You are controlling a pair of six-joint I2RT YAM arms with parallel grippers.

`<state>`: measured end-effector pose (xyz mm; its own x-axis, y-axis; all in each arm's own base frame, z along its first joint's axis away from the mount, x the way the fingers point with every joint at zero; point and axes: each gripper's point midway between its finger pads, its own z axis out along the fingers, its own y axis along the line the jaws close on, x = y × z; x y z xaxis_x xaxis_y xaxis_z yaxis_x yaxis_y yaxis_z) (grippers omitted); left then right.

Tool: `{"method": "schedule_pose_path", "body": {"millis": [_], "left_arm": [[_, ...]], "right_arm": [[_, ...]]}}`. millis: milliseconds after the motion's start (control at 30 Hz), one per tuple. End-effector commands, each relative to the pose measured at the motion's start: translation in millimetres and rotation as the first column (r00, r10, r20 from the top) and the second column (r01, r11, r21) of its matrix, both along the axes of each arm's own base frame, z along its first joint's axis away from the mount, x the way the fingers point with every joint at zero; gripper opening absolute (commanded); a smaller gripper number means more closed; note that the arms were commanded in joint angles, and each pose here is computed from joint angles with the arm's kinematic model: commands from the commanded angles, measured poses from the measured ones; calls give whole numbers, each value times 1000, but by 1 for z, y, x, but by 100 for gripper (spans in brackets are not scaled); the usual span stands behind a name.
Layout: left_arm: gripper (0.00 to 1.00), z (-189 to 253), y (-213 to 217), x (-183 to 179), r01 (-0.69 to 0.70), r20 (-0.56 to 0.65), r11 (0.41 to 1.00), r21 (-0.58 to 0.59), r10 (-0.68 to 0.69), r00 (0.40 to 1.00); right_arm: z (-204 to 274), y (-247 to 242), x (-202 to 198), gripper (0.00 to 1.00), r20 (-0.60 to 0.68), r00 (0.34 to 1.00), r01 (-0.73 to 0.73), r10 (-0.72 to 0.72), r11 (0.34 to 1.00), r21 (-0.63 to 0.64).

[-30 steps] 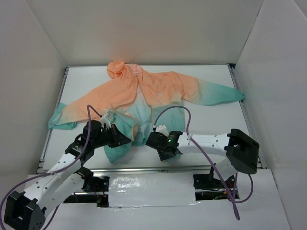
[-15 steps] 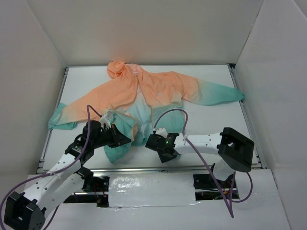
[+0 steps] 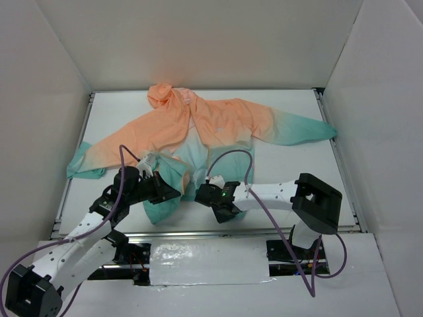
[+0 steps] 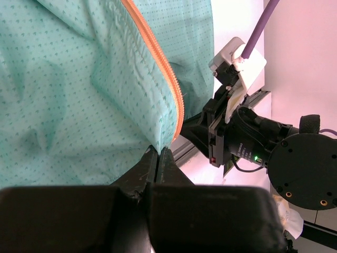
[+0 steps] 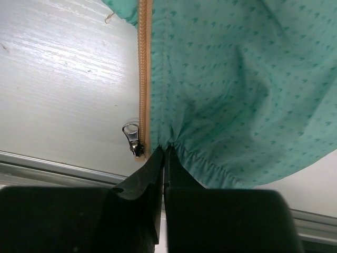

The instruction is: Zip up the jacket

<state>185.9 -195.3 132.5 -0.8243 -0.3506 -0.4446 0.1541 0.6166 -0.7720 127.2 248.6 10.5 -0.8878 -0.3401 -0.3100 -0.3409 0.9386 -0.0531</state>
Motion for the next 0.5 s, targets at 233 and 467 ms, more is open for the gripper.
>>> {"method": "schedule_pose_path", "body": {"millis": [233, 467], "left_arm": [[0, 5, -2, 3, 20, 37, 1000, -8, -20, 999], [0, 18, -10, 8, 48, 78, 998, -45, -44, 996]], "right_arm": [[-3, 21, 5, 0, 41, 999, 24, -32, 984, 178], [82, 52, 48, 0, 291, 933, -1, -213, 806, 593]]}}
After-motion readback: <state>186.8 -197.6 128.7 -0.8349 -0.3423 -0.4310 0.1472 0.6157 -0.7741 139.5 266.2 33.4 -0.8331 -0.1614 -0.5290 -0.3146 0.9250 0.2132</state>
